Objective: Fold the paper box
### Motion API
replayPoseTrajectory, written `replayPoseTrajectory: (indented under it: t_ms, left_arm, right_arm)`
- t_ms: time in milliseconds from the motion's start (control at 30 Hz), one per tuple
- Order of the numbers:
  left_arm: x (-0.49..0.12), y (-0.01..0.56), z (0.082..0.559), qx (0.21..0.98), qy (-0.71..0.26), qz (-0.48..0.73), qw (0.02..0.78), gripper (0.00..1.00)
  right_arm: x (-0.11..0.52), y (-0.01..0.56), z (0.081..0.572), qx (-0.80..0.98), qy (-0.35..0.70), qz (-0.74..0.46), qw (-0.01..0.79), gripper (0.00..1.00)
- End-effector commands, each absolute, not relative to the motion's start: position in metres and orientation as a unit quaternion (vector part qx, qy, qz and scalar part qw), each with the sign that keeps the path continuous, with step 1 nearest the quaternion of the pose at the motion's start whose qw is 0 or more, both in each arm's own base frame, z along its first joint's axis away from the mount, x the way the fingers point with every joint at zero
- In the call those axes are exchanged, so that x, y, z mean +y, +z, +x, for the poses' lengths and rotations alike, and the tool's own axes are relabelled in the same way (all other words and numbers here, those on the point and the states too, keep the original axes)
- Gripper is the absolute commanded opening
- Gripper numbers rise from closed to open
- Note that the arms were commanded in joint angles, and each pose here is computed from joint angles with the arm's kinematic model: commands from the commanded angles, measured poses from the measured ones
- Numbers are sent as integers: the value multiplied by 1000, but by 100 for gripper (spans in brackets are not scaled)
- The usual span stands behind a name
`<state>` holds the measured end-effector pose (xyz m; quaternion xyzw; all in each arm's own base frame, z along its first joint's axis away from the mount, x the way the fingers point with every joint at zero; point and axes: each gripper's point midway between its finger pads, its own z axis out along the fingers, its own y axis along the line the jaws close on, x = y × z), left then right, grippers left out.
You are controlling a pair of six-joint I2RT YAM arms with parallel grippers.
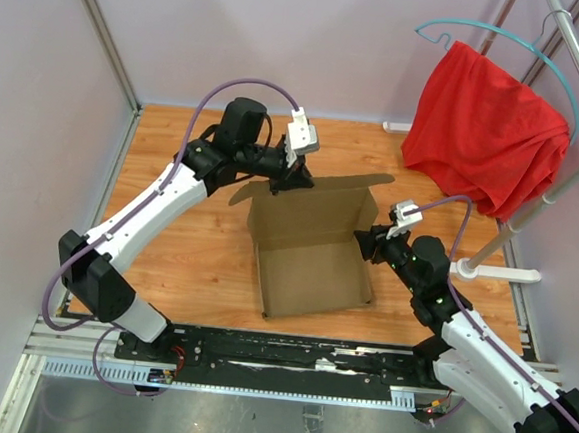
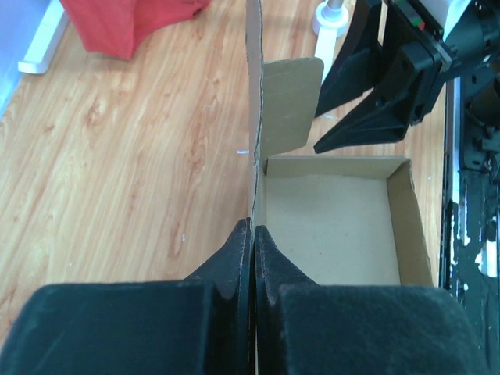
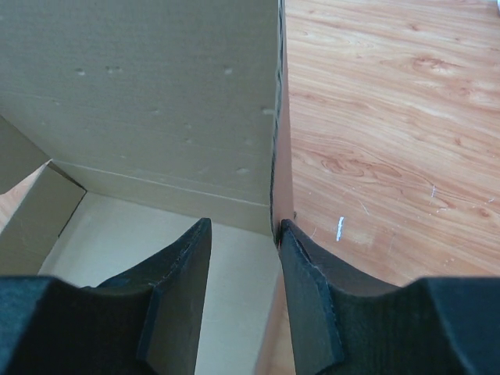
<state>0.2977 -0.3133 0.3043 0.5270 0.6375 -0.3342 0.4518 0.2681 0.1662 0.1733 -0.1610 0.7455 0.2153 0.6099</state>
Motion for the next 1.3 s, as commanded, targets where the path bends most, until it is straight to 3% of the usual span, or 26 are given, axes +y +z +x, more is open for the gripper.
replayPoseTrajectory:
  t_ms: [0, 267, 667, 1267]
  left_arm:
    - [-319, 287, 287, 625, -333, 564, 426, 0]
    - [-332, 275, 274, 639, -329, 557, 417, 0]
    - [-329, 294, 258, 627, -340, 514, 477, 0]
    - [-342, 296, 272, 645, -363, 470, 481, 0]
  right_arm:
    - [168, 178, 267, 746, 219, -158, 609, 42]
    - [170, 156, 254, 765, 239, -152, 578, 42]
    - [168, 145, 241, 778, 256, -142, 556, 42]
    - [188, 158, 254, 773, 283, -149, 548, 42]
